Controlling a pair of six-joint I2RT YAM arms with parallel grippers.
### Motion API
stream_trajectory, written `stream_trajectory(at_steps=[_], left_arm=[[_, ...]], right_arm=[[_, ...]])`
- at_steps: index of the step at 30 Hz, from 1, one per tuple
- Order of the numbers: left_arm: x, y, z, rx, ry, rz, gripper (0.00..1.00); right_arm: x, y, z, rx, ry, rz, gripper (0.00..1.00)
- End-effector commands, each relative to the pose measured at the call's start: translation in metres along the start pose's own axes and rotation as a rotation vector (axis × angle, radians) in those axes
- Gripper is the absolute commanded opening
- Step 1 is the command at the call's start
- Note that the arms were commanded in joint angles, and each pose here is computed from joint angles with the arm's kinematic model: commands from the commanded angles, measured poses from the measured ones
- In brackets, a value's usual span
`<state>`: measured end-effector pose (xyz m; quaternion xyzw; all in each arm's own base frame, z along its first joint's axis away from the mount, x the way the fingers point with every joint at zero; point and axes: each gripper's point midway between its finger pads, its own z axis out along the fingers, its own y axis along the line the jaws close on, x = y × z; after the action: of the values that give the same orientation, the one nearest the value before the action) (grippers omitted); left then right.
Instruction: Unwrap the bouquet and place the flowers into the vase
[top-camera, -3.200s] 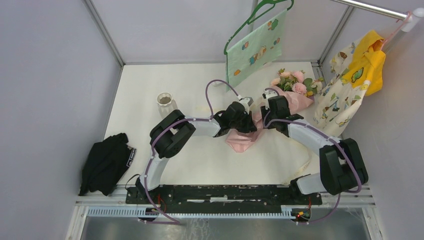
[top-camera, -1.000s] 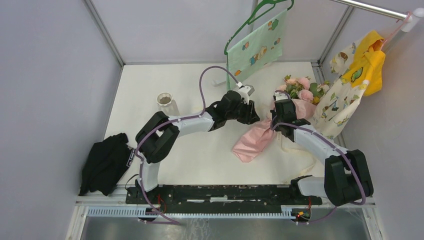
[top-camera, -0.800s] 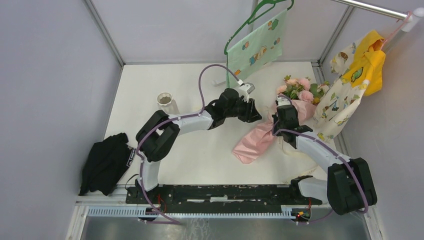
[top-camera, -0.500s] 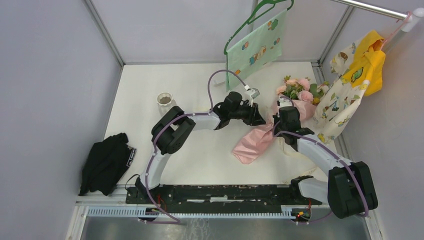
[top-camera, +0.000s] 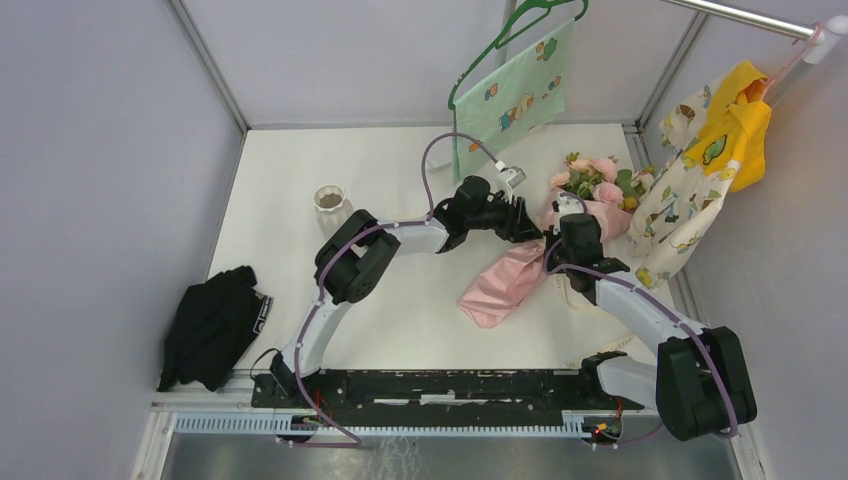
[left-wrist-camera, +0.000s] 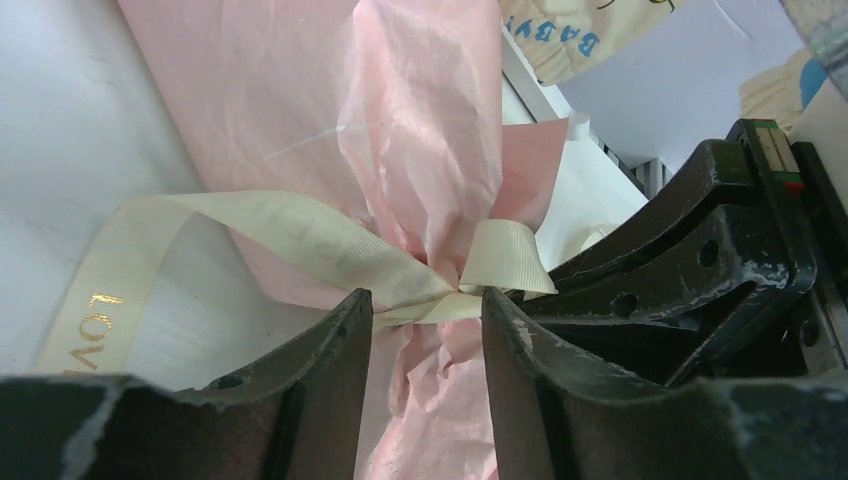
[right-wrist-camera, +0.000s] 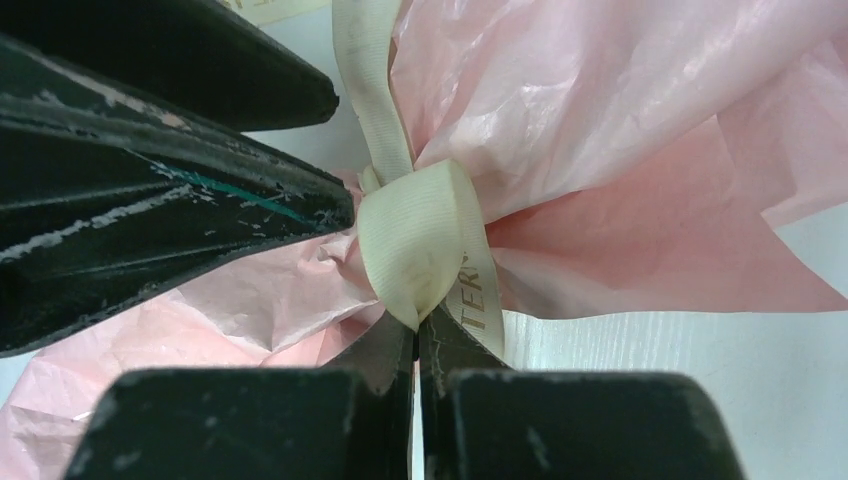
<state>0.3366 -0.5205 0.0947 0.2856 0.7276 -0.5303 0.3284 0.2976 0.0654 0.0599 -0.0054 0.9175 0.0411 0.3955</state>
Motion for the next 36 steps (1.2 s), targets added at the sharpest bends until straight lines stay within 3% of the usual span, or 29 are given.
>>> stream_trajectory(at_steps=[1, 12, 19, 26, 36], left_arm=[[-0.019, 0.003, 0.006, -0.01, -0.043, 0.05, 0.52], [0.023, 0.009, 0.009, 0.003, 0.013, 0.026, 0.51], [0.03, -0.018, 0.001, 0.091, -0.003, -0.064, 0.4], [0.023, -0.018, 0.0, 0.062, -0.025, -0.071, 0.23], [0.048, 0.003, -0.004, -0.015, -0.006, -0.136, 0.18]], right_arm=[[-0.019, 0.011, -0.005, -0.057, -0.081, 0.022, 0.0], [-0.017, 0.013, -0.003, -0.066, -0.071, 0.029, 0.0], [-0.021, 0.016, -0.002, -0.081, -0.076, 0.032, 0.0], [-0.024, 0.009, -0.008, -0.045, -0.082, 0.027, 0.0], [-0.063, -0.008, -0.042, 0.057, -0.158, -0.012, 0.0]])
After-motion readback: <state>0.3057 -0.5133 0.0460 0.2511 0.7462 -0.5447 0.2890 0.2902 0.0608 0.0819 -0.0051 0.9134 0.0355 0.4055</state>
